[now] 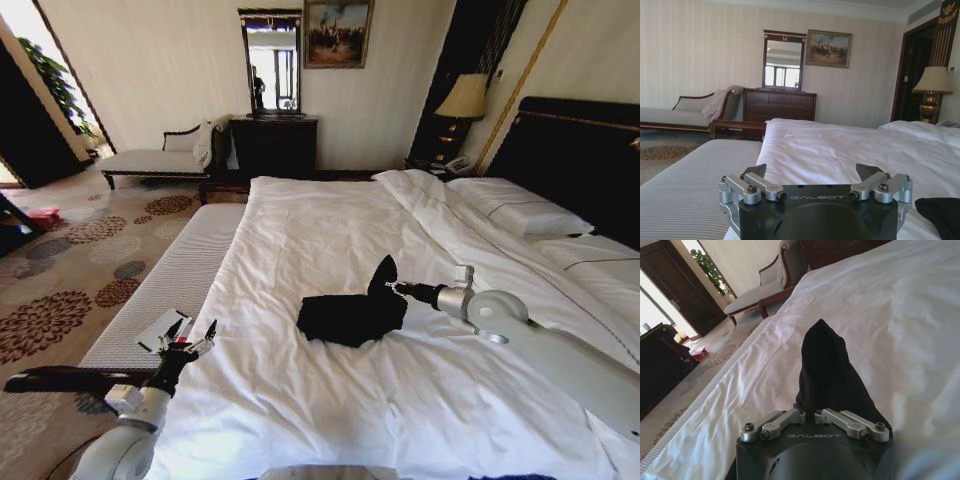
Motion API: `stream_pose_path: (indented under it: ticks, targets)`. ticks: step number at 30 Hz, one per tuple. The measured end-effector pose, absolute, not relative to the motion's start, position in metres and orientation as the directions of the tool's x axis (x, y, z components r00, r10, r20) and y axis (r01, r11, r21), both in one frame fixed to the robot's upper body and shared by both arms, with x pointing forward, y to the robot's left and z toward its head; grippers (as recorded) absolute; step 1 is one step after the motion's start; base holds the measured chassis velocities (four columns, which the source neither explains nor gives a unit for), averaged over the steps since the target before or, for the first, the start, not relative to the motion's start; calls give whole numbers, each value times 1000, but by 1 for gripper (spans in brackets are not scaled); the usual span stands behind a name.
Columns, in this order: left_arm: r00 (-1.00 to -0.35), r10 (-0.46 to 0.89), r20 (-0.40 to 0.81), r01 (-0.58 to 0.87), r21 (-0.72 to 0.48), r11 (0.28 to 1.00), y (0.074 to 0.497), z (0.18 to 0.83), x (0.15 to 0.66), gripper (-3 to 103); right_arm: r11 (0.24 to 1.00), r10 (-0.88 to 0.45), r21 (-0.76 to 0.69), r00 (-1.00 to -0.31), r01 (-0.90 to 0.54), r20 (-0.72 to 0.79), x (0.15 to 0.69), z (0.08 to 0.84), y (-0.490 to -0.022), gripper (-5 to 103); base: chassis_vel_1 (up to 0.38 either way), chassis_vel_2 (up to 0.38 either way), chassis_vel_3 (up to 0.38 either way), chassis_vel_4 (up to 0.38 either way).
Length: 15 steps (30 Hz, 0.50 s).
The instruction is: Fold the clothes on the bed.
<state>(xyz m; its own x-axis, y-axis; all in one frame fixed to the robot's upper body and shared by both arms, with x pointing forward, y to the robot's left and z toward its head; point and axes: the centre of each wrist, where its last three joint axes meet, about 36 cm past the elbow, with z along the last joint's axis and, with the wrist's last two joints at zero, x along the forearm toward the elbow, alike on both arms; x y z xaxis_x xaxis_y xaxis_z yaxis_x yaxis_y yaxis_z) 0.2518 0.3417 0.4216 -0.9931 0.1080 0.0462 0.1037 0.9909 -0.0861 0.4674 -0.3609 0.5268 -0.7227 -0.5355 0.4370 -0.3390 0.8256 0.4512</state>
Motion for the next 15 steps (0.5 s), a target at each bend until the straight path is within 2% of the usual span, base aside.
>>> stream_pose_path:
  ticks: [5,8,15]
  targets:
    - [-993,108,46,104,-86,991,342,422,252,100,799,-571,485,-704,-357,423,474,517,-334,2,0,0,0,0]
    - [-993,108,46,104,-86,991,342,422,252,100,780,-611,463,-674,-421,415,480,502,-309,2,0,0,0,0]
    - [-993,108,46,104,-86,991,342,422,252,100,762,-642,445,-645,-471,415,482,485,-288,2,0,0,0,0]
